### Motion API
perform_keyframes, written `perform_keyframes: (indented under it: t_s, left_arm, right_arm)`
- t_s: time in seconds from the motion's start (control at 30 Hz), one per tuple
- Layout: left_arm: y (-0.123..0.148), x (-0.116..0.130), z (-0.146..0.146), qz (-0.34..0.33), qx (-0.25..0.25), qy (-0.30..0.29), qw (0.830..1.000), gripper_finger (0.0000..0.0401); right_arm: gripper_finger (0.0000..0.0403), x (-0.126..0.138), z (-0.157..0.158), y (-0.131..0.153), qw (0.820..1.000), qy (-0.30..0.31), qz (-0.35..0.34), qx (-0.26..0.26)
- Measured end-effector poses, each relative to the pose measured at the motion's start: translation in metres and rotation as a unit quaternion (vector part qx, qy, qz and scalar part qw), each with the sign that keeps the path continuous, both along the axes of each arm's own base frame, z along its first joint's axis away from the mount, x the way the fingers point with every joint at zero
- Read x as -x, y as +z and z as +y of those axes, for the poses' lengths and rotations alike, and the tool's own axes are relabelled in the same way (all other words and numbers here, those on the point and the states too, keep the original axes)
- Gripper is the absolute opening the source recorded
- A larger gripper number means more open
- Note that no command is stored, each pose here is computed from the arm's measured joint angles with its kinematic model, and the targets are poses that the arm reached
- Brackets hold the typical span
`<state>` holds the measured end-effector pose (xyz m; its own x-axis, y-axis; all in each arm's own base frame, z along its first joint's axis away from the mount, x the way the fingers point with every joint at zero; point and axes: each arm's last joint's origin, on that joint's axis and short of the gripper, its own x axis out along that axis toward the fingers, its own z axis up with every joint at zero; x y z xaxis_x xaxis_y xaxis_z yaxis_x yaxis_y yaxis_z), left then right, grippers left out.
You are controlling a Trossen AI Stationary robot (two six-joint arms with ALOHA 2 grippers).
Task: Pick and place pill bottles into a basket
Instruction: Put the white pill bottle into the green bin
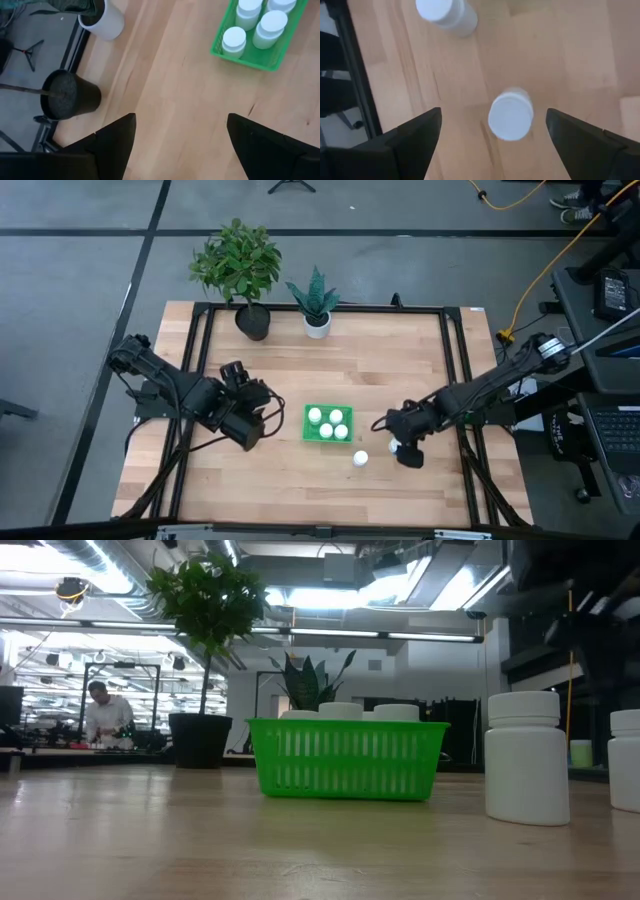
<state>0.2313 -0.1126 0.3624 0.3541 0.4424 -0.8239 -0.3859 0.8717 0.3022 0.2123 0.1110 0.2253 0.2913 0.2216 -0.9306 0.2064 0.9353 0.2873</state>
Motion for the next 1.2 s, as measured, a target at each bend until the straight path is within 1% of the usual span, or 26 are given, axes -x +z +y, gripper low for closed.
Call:
perform_keyframes:
  t_s: [0.2, 0.3, 0.47, 0.73, 0.87, 1.03, 1.1, 1.2]
  left_arm:
    - [0.000, 0.000, 0.000, -0.001, -0.011, -0.007, 1.000, 0.0307]
    - [0.000, 0.000, 0.000, -0.001, -0.012, -0.008, 1.000, 0.0307]
    - [0.000, 0.000, 0.000, -0.003, -0.015, -0.008, 1.000, 0.0307]
    - [0.001, 0.000, 0.000, -0.008, -0.020, -0.007, 1.000, 0.0307]
    - [0.001, 0.000, 0.000, -0.009, -0.021, -0.007, 1.000, 0.0307]
    - [0.001, -0.001, 0.000, -0.012, -0.020, -0.006, 1.000, 0.0307]
    - [0.001, -0.001, -0.001, -0.015, -0.019, -0.005, 1.000, 0.0307]
    - [0.001, -0.003, -0.001, -0.022, -0.014, -0.005, 1.000, 0.0307]
  right_arm:
    - [0.0359, -0.002, 0.003, -0.009, 1.000, -0.004, 0.023, 0.010]
    - [0.0359, -0.003, 0.003, -0.015, 0.999, -0.005, 0.037, 0.030]
    - [0.0359, -0.007, 0.004, -0.024, 0.997, 0.014, 0.050, 0.054]
    - [0.0359, -0.012, 0.007, -0.038, 0.994, 0.032, 0.072, 0.071]
    - [0.0357, -0.015, 0.008, -0.044, 0.993, 0.042, 0.074, 0.076]
    - [0.0344, -0.017, 0.010, -0.050, 0.993, 0.047, 0.079, 0.079]
    - [0.0336, -0.017, 0.010, -0.056, 0.994, 0.047, 0.070, 0.069]
    - [0.0320, -0.012, 0.009, -0.068, 0.995, 0.034, 0.083, 0.045]
